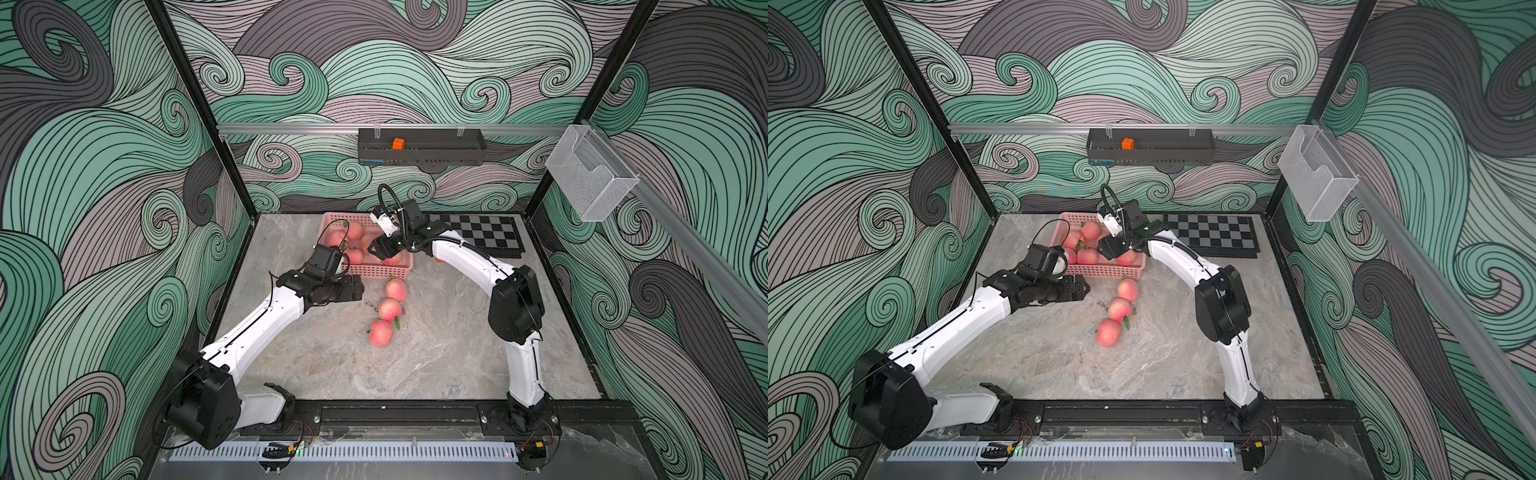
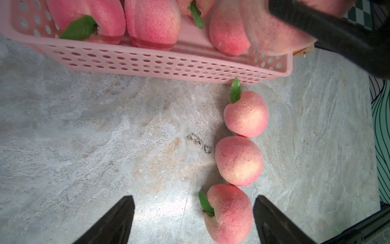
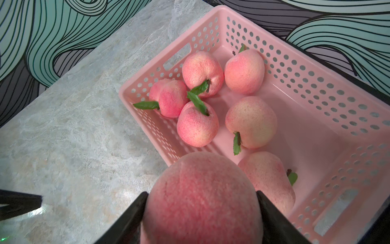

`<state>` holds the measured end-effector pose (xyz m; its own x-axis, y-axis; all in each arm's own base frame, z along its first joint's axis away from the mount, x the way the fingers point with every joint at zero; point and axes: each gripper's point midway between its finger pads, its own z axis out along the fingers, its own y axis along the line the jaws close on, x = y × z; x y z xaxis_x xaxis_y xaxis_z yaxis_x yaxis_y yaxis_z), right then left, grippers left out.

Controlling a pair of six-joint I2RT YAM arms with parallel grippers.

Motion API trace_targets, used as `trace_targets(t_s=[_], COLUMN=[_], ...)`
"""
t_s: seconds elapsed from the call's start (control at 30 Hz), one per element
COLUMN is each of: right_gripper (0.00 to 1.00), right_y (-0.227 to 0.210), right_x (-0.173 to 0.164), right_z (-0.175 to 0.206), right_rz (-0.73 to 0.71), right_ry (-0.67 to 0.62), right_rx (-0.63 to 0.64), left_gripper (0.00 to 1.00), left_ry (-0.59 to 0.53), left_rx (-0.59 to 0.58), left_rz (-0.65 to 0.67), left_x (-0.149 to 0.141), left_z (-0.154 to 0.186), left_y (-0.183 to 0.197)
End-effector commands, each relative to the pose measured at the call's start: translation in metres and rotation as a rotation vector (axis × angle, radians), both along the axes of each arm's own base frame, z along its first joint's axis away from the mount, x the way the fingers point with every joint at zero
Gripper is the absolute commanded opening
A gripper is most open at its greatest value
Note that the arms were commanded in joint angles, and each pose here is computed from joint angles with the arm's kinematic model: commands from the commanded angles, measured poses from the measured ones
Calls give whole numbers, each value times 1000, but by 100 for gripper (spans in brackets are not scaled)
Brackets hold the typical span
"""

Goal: Put the peaches into the basket
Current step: Place the peach in the basket.

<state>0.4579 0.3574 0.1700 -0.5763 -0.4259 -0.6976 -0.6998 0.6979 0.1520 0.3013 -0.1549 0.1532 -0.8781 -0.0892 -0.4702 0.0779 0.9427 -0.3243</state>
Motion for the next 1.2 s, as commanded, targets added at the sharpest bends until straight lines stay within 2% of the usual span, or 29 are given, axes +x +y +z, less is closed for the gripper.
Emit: trace_targets(t_s=[0.0,0.43,0.97,1.17], right_gripper=[70,71,75,82], right_y=[9,24,23,24], right_x=[4,27,28,28], right_z=[-7,-47,-76,-78], right_rz=[31,43,55,57], right_ry=[-5,-12,-26,-31], right_rx=[-17,-66,-182,-193], left_gripper=[89,89,89,89], left_ry=[-29,-17,-19,-15], left_rx=[-12,-22,-35,-43], left_rz=[-12,6,16,13], left_x=[7,13,16,16], left_z=[12,9,9,8], left_y=[0,7,8,7])
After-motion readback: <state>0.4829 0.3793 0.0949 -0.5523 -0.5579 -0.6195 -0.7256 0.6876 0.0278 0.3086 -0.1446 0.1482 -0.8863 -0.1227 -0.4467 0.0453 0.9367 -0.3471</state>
